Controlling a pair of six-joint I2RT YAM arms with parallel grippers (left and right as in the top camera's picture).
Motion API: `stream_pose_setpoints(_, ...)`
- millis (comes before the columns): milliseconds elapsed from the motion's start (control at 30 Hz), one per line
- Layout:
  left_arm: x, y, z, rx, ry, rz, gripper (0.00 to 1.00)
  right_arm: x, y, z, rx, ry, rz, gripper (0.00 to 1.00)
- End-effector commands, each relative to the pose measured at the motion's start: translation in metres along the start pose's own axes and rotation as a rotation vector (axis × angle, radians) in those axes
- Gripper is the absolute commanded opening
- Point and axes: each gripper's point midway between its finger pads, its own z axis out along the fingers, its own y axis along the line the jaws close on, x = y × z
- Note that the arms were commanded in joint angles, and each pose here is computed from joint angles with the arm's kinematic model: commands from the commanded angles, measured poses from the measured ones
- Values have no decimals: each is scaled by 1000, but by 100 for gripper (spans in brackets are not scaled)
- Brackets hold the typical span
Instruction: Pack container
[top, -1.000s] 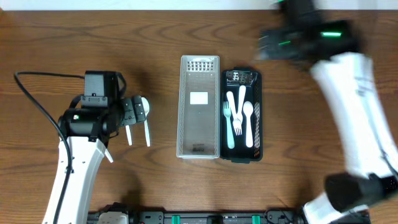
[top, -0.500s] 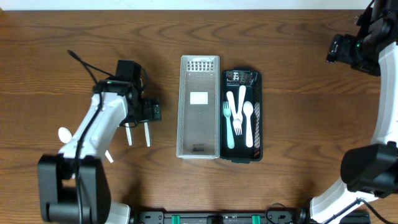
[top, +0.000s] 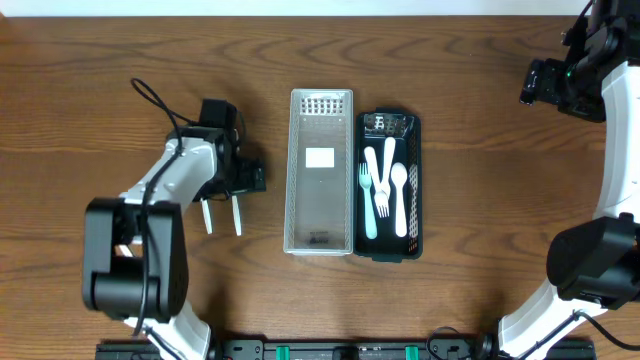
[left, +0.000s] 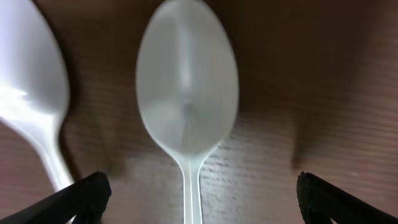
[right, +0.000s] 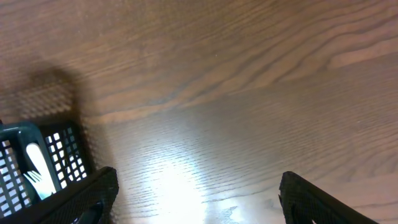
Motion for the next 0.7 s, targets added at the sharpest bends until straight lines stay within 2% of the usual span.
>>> stream_pose_setpoints(0, 0, -1, 8, 1, 21, 13, 98, 2, -2, 3, -1, 12, -13, 86)
stream_pose_setpoints(167, -1, -1, 10, -2, 18, 13, 99, 1, -2, 3, -1, 11, -13, 84)
stream_pose_setpoints(667, -1, -1, 11, -2, 19, 13, 13, 2, -2, 3, 0, 13, -13, 83)
